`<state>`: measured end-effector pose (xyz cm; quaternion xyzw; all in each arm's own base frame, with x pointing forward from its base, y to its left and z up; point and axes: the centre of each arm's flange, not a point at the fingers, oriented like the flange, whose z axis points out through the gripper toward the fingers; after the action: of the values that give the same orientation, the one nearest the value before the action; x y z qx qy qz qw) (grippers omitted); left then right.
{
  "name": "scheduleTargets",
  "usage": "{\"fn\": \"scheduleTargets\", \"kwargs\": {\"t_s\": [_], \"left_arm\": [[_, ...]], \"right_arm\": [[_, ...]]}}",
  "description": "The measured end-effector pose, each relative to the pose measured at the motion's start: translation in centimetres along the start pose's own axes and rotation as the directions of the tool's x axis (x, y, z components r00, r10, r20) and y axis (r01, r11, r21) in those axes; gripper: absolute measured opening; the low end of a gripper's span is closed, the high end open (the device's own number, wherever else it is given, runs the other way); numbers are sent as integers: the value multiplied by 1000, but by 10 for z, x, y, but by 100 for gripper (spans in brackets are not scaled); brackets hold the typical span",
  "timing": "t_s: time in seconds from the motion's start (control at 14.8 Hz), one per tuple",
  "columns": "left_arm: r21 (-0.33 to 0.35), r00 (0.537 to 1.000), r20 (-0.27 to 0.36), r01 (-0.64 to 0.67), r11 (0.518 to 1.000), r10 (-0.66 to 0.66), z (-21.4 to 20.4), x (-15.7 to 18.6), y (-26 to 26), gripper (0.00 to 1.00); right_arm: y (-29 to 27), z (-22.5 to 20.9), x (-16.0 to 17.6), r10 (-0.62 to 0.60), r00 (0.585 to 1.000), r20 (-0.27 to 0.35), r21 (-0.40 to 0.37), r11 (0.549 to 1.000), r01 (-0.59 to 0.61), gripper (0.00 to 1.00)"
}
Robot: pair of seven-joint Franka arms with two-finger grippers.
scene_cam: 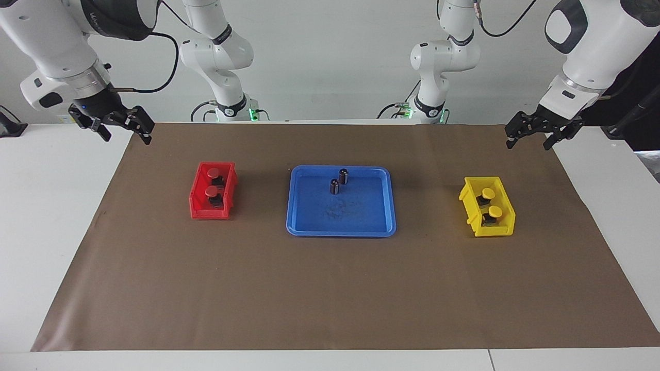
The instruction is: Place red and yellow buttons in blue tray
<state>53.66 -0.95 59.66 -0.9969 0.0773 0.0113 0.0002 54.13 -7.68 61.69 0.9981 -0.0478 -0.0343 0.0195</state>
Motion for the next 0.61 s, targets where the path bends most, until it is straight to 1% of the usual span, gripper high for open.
{"fn": "scheduleTargets", "kwargs": {"t_s": [0.27,0.41,0.54,0.61], "left_arm": [[0,1000,0,0,1000,0,0,0,0,100],[0,1000,0,0,1000,0,0,0,0,100],[0,1000,0,0,1000,0,0,0,0,100],[0,1000,0,0,1000,0,0,0,0,100]], "right_arm": [[0,0,0,-16,1000,-1,0,1000,16,100],[0,0,0,-26,1000,-1,2,1000,26,97],[-4,0,0,-31,1000,-3,25,999,31,80],[-8,0,0,-38,999,-3,37,999,38,80]]}}
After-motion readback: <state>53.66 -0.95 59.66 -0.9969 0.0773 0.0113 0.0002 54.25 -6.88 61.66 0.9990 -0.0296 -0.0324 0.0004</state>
